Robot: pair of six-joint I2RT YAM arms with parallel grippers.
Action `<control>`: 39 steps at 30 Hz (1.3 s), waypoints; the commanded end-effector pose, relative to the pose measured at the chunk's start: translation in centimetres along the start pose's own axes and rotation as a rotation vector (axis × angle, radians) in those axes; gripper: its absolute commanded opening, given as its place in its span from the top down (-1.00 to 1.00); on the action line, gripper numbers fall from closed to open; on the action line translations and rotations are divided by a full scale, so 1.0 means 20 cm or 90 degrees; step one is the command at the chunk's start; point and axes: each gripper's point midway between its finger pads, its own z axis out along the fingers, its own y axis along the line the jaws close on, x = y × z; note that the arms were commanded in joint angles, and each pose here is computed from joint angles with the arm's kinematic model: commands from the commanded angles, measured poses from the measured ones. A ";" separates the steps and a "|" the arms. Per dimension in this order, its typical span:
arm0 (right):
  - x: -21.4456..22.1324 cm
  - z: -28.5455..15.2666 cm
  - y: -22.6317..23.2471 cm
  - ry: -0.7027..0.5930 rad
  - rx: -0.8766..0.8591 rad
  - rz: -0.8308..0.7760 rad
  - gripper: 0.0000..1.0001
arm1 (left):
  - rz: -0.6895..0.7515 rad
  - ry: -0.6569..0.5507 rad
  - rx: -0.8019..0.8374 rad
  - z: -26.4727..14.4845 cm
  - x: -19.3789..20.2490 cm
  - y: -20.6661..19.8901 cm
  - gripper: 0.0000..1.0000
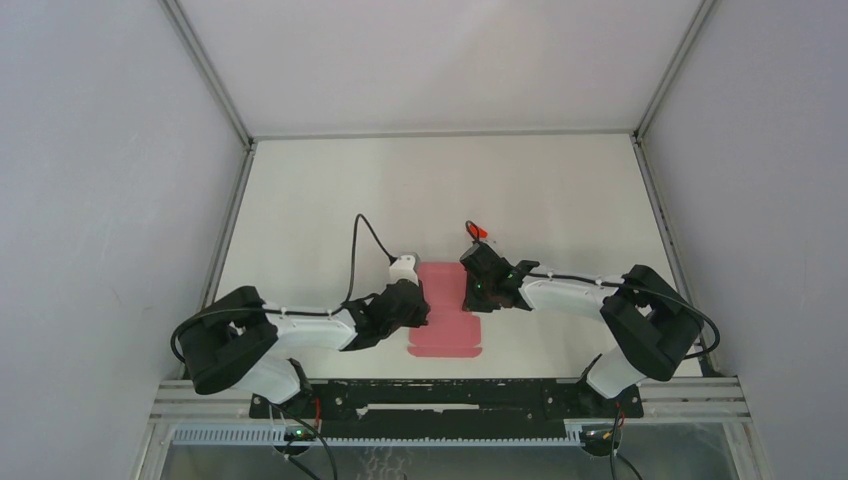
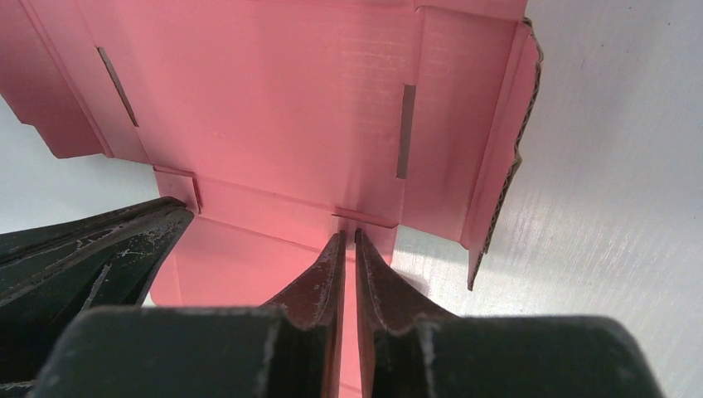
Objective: Fold the paper box
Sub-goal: Fold the paper box at the center of the board.
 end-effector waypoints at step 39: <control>0.18 0.11 -0.19 0.086 0.202 -0.120 0.51 | 0.010 0.048 -0.030 0.04 0.11 0.05 1.00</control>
